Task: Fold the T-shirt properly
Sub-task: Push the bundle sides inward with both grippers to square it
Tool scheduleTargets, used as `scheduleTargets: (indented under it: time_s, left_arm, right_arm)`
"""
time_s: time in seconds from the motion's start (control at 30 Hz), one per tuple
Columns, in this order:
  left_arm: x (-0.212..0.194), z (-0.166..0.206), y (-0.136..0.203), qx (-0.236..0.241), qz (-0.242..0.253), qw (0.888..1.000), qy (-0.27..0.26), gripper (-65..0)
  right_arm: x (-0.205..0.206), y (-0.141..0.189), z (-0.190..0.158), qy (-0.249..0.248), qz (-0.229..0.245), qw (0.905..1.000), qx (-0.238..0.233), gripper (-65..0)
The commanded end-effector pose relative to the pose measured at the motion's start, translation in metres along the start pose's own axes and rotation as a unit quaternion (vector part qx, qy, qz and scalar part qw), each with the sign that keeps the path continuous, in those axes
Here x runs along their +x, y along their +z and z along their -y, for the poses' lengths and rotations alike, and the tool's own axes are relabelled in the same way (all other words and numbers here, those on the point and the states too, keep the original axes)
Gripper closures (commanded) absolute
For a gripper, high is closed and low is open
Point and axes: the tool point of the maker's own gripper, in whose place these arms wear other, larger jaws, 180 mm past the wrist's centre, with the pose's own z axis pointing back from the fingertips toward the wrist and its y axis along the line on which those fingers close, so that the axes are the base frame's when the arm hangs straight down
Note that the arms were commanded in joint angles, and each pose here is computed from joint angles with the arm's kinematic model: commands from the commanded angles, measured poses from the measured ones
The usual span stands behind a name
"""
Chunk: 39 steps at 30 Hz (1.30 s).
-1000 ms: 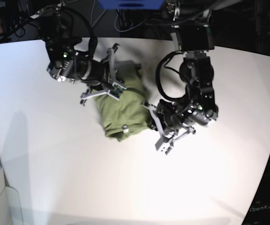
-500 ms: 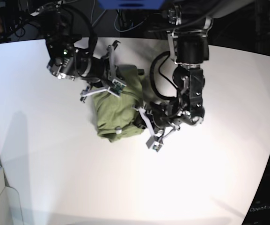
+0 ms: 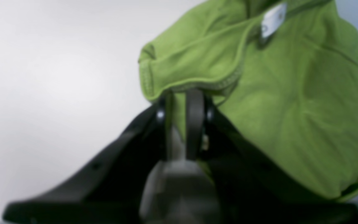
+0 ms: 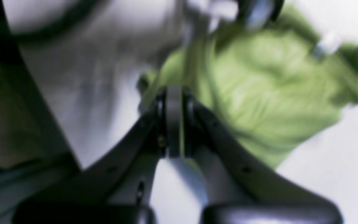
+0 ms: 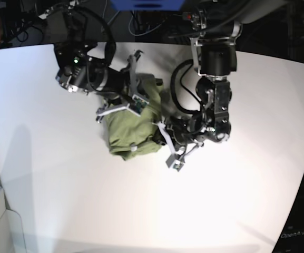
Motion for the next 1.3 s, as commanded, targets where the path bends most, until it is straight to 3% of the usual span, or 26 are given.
scheduleTargets:
  time_s: [0.0, 0.2, 0.77, 1.27]
  left_arm:
    - [0.021, 0.001, 0.003, -0.002, 0.025, 1.0, -0.009, -7.8]
    - [0.019, 0.002, 0.002, -0.002, 0.021, 1.0, -0.008, -7.8]
    - [0.018, -0.008, 0.007, 0.007, 0.019, 1.0, -0.012, -7.8]
    - [0.016, -0.015, 0.01, 0.014, 0.016, 1.0, -0.014, -7.8]
  right_arm:
    - [0.013, 0.002, 0.005, 0.002, 0.021, 0.9998, -0.007, 0.0]
    - [0.019, -0.004, 0.017, 0.004, 0.025, 0.9996, -0.013, 0.0]
    - [-0.035, -0.056, -0.002, -0.085, 0.006, 0.995, 0.052, 0.0]
    - [-0.053, -0.053, 0.002, -0.087, 0.004, 0.9949, 0.05, 0.0]
